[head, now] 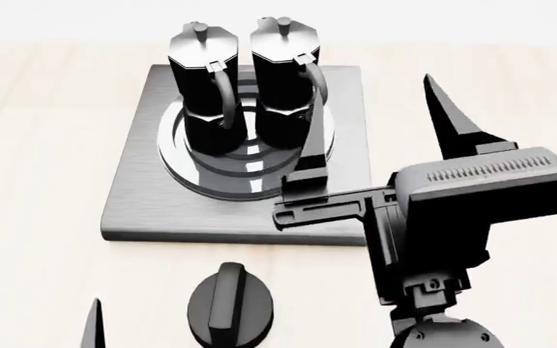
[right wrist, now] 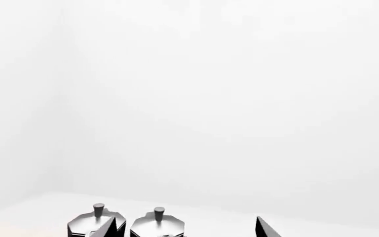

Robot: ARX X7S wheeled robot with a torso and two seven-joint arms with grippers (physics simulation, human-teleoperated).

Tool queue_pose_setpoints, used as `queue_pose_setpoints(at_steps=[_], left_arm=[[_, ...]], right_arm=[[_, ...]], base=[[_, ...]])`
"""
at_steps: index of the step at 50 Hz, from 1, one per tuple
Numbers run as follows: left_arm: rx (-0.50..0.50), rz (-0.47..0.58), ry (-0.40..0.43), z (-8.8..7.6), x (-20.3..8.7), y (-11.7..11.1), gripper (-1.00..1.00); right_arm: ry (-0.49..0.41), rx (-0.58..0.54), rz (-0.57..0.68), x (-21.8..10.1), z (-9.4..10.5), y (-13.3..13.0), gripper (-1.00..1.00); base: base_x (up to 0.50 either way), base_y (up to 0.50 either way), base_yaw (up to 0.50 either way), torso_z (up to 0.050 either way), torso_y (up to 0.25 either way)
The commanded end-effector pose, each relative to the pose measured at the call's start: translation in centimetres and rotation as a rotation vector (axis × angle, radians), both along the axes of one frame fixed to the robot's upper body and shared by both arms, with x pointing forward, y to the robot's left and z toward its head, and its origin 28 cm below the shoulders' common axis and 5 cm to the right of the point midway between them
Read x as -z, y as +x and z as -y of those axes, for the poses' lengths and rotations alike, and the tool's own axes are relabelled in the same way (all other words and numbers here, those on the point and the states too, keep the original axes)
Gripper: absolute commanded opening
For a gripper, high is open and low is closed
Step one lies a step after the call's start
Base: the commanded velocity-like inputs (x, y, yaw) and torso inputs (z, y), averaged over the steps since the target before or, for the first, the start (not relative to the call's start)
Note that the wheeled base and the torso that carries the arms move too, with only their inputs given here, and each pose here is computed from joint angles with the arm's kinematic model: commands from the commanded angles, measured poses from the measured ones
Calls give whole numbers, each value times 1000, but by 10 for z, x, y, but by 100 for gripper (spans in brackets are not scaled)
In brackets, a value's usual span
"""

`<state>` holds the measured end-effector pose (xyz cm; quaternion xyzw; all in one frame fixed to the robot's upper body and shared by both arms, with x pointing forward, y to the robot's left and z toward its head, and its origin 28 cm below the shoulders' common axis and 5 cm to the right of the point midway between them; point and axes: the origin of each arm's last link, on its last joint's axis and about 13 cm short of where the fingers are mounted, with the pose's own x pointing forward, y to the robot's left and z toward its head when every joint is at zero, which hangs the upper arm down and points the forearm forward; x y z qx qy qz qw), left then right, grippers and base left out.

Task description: Put both moka pots on the stove.

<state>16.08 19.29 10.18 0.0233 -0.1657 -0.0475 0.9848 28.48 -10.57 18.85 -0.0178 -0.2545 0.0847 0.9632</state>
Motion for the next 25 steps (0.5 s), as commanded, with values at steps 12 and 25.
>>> queue_pose_setpoints(at_steps=[12, 25], left_arm=[[-10, 5, 1, -1, -1, 0, 100], [-6, 6, 4, 0, 0, -1, 100]], right_arm=[[25, 65, -22, 48, 1, -60, 100], [13, 23, -114, 85, -5, -82, 100]], base=[[0, 0, 0, 0, 0], [0, 0, 0, 0, 0]])
